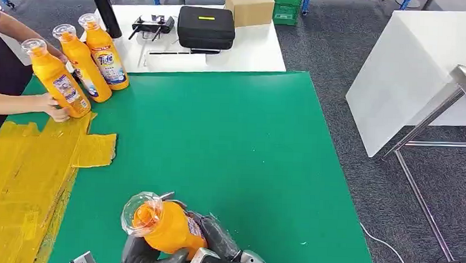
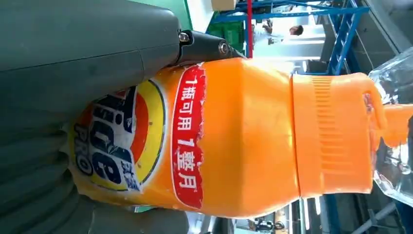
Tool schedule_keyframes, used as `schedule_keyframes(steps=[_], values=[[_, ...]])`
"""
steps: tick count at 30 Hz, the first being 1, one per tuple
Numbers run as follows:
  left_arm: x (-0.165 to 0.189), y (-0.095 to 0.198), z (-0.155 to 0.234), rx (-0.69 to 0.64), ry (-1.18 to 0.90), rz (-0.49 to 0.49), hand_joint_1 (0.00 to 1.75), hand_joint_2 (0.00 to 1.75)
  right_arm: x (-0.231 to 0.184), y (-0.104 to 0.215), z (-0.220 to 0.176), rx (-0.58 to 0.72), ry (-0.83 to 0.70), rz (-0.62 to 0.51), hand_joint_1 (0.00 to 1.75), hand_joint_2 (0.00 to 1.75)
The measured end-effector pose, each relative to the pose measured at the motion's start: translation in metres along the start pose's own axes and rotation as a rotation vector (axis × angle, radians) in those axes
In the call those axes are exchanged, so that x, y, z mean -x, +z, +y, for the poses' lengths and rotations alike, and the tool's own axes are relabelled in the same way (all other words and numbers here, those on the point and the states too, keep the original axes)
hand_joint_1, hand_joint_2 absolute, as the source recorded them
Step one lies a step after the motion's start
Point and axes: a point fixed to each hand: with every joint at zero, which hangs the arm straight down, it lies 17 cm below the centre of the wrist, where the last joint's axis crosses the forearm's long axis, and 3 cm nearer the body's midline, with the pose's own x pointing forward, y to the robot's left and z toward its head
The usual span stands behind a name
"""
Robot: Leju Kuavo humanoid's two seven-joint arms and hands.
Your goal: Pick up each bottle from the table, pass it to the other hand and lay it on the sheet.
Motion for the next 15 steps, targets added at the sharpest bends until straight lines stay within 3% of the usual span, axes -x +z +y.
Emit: schedule_keyframes(steps=[15], values=[[0.0032,0.0011,-0.0003,0.018,-0.017,-0.002,1.75,1.75,0.0047,0.0011,0.0038,-0.011,-0.007,0.010,1.75,1.75]])
